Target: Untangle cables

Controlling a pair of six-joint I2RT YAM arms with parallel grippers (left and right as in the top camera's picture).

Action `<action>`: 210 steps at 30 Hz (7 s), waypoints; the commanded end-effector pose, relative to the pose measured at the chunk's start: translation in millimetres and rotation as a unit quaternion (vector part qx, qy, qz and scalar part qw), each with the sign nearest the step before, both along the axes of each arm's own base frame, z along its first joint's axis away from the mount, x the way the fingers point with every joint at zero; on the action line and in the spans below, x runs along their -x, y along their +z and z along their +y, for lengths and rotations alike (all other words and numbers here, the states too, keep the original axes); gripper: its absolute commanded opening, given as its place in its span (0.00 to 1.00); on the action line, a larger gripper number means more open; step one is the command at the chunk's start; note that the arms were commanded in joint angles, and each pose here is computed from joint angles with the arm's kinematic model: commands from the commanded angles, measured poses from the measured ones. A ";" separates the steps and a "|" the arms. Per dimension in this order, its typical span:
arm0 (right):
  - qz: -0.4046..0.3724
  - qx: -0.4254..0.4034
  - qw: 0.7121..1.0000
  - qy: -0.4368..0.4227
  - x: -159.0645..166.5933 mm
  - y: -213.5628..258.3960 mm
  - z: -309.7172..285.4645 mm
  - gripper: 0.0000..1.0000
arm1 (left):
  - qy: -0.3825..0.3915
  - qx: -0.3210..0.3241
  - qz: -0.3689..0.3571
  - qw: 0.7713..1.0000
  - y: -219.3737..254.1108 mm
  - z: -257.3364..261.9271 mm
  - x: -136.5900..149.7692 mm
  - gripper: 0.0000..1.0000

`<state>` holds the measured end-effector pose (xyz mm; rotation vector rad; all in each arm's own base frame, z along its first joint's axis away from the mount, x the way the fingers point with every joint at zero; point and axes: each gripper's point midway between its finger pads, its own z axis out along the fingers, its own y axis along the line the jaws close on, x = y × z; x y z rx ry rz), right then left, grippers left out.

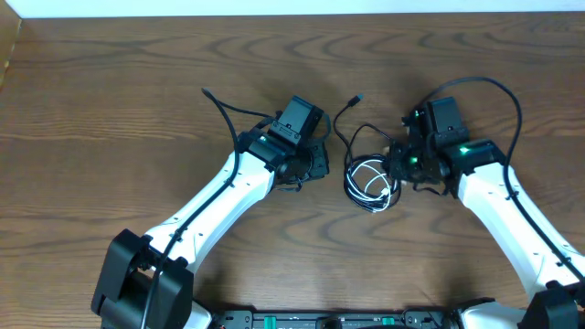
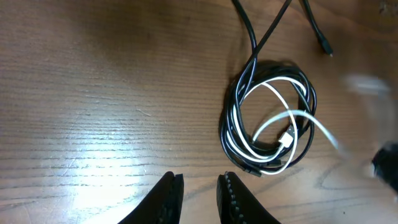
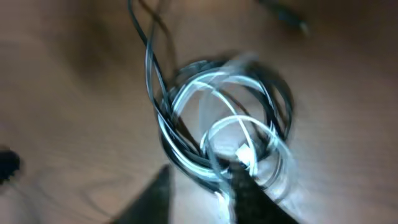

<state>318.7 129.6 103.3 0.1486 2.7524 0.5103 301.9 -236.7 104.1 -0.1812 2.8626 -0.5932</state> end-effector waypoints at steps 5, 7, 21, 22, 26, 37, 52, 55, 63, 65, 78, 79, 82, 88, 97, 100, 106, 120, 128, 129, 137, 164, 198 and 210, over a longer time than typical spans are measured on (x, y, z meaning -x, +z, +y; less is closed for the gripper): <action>-0.034 0.003 0.999 -0.028 -27.1 -5.6 1.1 0.67 | -0.051 0.007 -0.019 0.999 0.8 -24.5 7.4 0.28; -0.011 0.028 0.998 -0.064 -24.2 -16.5 -13.2 0.72 | -0.052 0.010 -0.025 0.998 0.6 -31.6 7.2 0.29; 0.043 0.099 0.989 -0.100 -0.2 -32.8 -44.2 0.89 | 0.028 0.000 0.037 0.999 -69.9 -49.7 -5.0 0.53; 0.043 0.099 0.989 -0.100 -0.2 -32.8 -44.1 0.89 | 0.027 -0.001 0.039 0.999 -74.4 -50.5 -5.5 0.53; 0.043 0.099 0.989 -0.100 -0.2 -32.8 -44.2 0.89 | 0.020 -0.007 0.045 0.999 -92.8 -57.2 -3.8 0.52; 0.048 0.102 0.989 -0.097 2.5 -33.8 -45.1 0.90 | -0.012 -0.079 0.045 0.996 -138.4 -48.7 4.9 0.08; -0.002 -0.025 0.999 0.025 -5.1 -4.4 9.2 0.83 | -0.074 -0.022 -0.122 0.989 22.1 -30.3 -14.8 0.07; -0.048 -0.095 0.991 0.087 -5.0 27.2 35.3 0.84 | -0.073 0.021 -0.156 0.985 64.4 -28.7 -10.4 0.07; -0.136 -0.160 0.970 0.121 1.7 92.8 51.1 0.84 | -0.048 0.078 -0.208 0.974 124.1 -9.7 -10.0 0.07; -0.131 -0.169 0.971 0.107 2.6 96.3 50.9 0.82 | -0.046 0.103 -0.210 0.971 135.0 -7.3 -10.0 0.07; -0.098 -0.199 0.972 0.080 -7.5 83.0 76.9 0.74 | -0.054 0.194 -0.219 0.955 171.2 -11.3 -8.6 0.07; -0.094 -0.205 0.972 0.072 -10.3 81.4 80.4 0.73 | -0.054 0.194 -0.220 0.955 171.3 -11.2 -8.8 0.08; -0.072 -0.218 0.972 0.054 -14.6 71.7 91.6 0.70 | -0.054 0.193 -0.220 0.955 171.2 -11.1 -8.9 0.07; -0.034 -0.246 0.967 0.060 -16.4 49.0 124.7 0.64 | -0.048 0.186 -0.223 0.956 170.0 -8.8 -11.1 0.07; -0.013 -0.253 0.966 0.043 -16.0 40.9 132.4 0.18 | -0.041 0.181 -0.227 0.956 169.7 -5.9 -14.3 0.07; 0.009 -0.197 0.980 0.001 -13.1 18.2 112.9 0.01 | -0.022 0.184 -0.237 0.954 176.2 6.0 -24.8 0.08; 0.039 -0.057 0.996 -0.062 -2.5 -20.2 58.0 0.01 | 0.017 0.200 -0.276 0.940 211.1 45.3 -39.5 0.07; 0.027 -0.090 0.995 0.041 -3.7 -12.0 43.4 0.01 | 0.091 0.149 -0.280 0.944 214.5 129.9 -25.7 0.08; 0.010 -0.144 0.985 0.099 -2.4 47.1 62.7 0.01 | -0.053 0.184 -0.226 0.955 181.3 71.9 -19.4 0.08; -0.003 -0.163 0.980 0.117 -3.4 61.4 68.8 0.01 | -0.067 0.183 -0.221 0.956 176.3 65.5 -18.9 0.08; -0.076 -0.274 0.931 0.228 -1.4 128.4 81.8 0.01 | -0.108 0.178 -0.192 0.959 147.6 38.9 -24.7 0.30; -0.089 -0.325 0.903 0.268 10.7 143.1 71.8 0.01 | -0.266 0.276 -0.147 0.912 75.5 -37.3 -38.9 0.57; 0.027 -0.023 0.999 -0.008 -13.6 51.4 -24.1 0.01 | -0.083 0.122 -0.238 0.960 68.6 -22.7 -109.3 0.07; 0.061 0.017 0.998 -0.016 -10.4 24.0 -21.6 0.52 | -0.123 0.153 -0.154 0.968 62.5 -29.6 -65.4 0.07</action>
